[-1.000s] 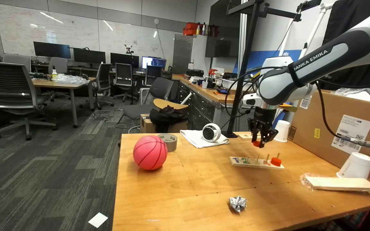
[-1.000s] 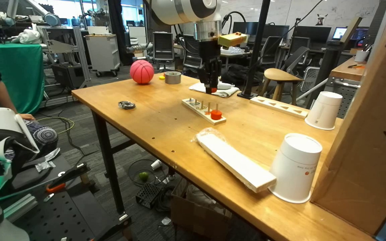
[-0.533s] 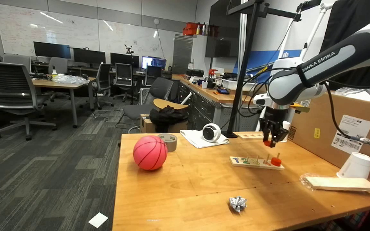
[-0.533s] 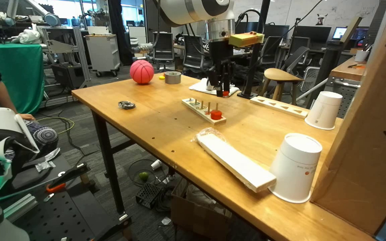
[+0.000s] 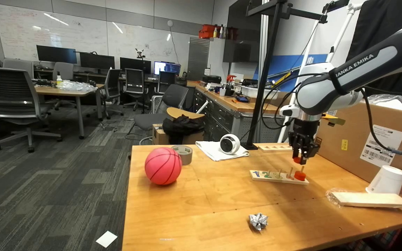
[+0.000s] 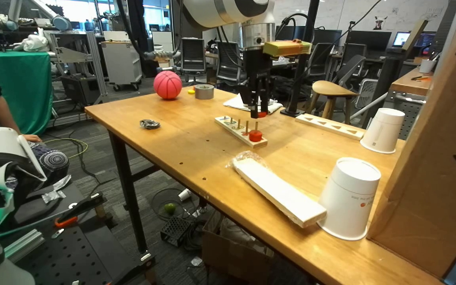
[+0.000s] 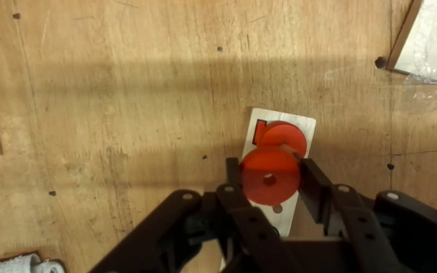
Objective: Pick up the orange objects and place them at the end of the wooden object
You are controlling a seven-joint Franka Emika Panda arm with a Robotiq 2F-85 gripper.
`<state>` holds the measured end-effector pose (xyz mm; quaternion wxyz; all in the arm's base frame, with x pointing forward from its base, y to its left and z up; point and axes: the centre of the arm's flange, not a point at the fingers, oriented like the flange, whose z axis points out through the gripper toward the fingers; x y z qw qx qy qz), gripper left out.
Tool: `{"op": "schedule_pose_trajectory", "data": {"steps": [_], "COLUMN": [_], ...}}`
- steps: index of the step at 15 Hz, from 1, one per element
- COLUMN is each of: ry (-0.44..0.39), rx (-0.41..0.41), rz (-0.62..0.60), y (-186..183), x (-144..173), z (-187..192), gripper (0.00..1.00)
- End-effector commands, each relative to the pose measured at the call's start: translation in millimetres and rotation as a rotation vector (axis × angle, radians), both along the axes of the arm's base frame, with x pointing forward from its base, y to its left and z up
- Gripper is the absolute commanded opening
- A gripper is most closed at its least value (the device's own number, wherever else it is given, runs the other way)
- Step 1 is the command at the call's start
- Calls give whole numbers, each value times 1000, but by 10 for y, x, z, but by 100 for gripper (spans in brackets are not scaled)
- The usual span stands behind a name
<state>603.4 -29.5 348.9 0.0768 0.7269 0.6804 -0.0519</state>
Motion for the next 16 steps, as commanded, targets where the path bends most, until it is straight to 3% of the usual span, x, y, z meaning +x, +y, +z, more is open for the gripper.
{"op": "schedule_pose_trajectory", "data": {"steps": [1,16], "ry": [-4,21], "rx": [-16,44], "rz": [-42,-58], "y": [-94,-46], "x": [-173,-236], "z": [99,-80], "gripper": [17,17]}}
